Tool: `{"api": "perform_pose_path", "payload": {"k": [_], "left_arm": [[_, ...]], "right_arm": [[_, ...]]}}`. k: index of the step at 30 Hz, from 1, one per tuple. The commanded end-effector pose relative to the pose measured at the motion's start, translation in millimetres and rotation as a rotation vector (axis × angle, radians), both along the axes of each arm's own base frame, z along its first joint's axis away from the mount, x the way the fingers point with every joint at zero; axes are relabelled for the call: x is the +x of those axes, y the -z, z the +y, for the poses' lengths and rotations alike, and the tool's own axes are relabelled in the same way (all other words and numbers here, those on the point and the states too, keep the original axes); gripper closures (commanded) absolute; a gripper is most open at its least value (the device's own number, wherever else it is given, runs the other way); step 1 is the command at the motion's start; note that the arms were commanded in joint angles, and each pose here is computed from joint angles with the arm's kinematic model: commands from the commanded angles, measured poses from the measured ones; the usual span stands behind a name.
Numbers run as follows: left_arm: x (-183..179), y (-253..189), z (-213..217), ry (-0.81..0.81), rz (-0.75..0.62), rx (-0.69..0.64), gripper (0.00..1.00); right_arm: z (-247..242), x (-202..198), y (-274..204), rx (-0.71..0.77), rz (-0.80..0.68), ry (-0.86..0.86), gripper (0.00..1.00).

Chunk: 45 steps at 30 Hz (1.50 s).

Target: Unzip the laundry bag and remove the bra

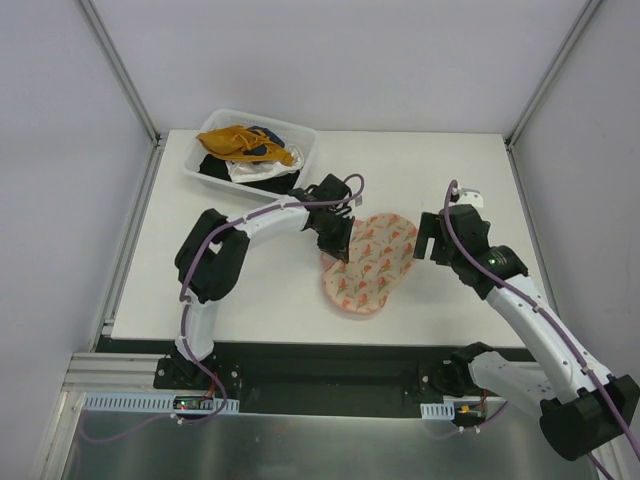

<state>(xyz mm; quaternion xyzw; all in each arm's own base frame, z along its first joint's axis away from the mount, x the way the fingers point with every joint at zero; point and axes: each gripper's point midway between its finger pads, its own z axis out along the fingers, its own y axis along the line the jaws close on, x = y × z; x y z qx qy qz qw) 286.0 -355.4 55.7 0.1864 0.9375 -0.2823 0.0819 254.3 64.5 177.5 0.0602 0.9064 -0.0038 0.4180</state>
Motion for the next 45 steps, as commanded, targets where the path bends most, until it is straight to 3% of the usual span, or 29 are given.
{"api": "perform_pose_path", "payload": {"k": [1, 6, 10, 11, 12, 16, 21, 25, 29, 34, 38, 45], "left_arm": [[3, -43, 27, -0.080, -0.118, 0.029, 1.00], [2, -65, 49, -0.113, -0.205, 0.047, 1.00], [-3, -58, 59, -0.132, -0.195, 0.084, 1.00], [-4, -55, 59, -0.131, -0.187, 0.090, 1.00], [-4, -52, 60, -0.130, -0.181, 0.096, 0.86], [10, -66, 74, -0.191, -0.266, 0.181, 0.01], [18, -121, 93, -0.238, -0.503, 0.272, 0.01], [0, -142, 50, -0.105, -0.599, 0.285, 0.03], [-13, -111, -10, 0.011, -0.551, 0.324, 0.11], [0, -90, -59, -0.011, -0.553, 0.333, 0.23], [12, -54, -70, -0.038, -0.543, 0.424, 0.32], [23, -17, -74, -0.019, -0.546, 0.495, 0.38]], "right_arm": [[3, 6, 4, 0.005, 0.029, 0.020, 0.04], [12, 12, 25, 0.043, 0.099, 0.000, 0.04], [35, 13, 47, 0.221, 0.162, -0.071, 0.04], [41, 22, 44, 0.265, 0.122, -0.083, 0.04], [40, 23, 48, 0.289, 0.123, -0.074, 0.04], [39, 27, 50, 0.330, 0.148, -0.070, 0.04], [11, 26, 42, 0.304, 0.129, -0.008, 0.04], [-14, 23, 41, 0.282, 0.123, 0.063, 0.04], [-41, 17, 42, 0.293, 0.119, 0.173, 0.04], [-57, 7, 39, 0.335, 0.088, 0.252, 0.04], [-60, -1, 42, 0.337, 0.085, 0.264, 0.04], [-62, -4, 41, 0.332, 0.080, 0.262, 0.04]]}}
